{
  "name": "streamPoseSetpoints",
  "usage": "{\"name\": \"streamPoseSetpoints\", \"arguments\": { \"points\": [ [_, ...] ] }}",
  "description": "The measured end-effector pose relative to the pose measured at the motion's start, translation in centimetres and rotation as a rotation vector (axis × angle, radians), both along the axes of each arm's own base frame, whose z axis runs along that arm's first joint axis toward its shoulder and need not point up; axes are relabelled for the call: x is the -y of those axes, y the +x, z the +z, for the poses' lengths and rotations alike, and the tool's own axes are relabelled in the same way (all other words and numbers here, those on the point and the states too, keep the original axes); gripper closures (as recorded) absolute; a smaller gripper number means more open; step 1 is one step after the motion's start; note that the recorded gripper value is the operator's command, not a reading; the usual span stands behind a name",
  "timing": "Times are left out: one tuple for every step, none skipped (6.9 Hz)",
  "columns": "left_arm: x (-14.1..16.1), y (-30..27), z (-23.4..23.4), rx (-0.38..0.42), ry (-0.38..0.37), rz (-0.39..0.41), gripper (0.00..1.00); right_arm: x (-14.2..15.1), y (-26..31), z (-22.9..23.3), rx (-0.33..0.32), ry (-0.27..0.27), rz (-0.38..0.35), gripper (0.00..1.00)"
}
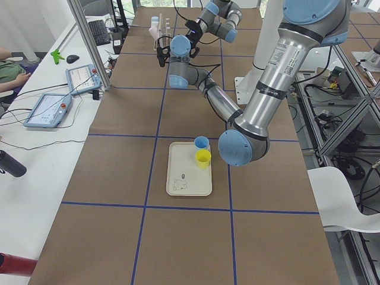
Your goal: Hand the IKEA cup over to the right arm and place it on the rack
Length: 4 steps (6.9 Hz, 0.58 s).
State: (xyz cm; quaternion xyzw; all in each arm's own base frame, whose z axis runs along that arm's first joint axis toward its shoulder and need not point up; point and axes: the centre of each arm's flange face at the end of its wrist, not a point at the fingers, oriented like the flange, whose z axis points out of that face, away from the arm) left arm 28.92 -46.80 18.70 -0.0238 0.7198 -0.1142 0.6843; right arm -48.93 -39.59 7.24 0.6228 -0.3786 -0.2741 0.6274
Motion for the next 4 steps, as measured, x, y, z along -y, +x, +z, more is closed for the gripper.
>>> {"name": "streamPoseSetpoints", "arguments": {
  "points": [
    [0.00,-0.01,-0.09,-0.002,0.003,0.001,0.15,-0.01,-0.02,0.01,0.000,0.000,0.001,0.44],
    [-0.03,-0.02,-0.37,-0.006,0.011,0.001,0.00,-0.08,-0.04,-0.11,0.001,0.001,0.000,0.45],
    [-0.05,-0.12,-0.41,-0.005,0.017,0.001,0.00,0.02,0.00,-0.01,-0.001,-0.001,0.003,0.45],
    [-0.02,-0.29,-0.38,-0.004,0.027,-0.001,0.00,0.11,0.02,0.03,-0.005,-0.003,0.004,0.48]
  ]
}}
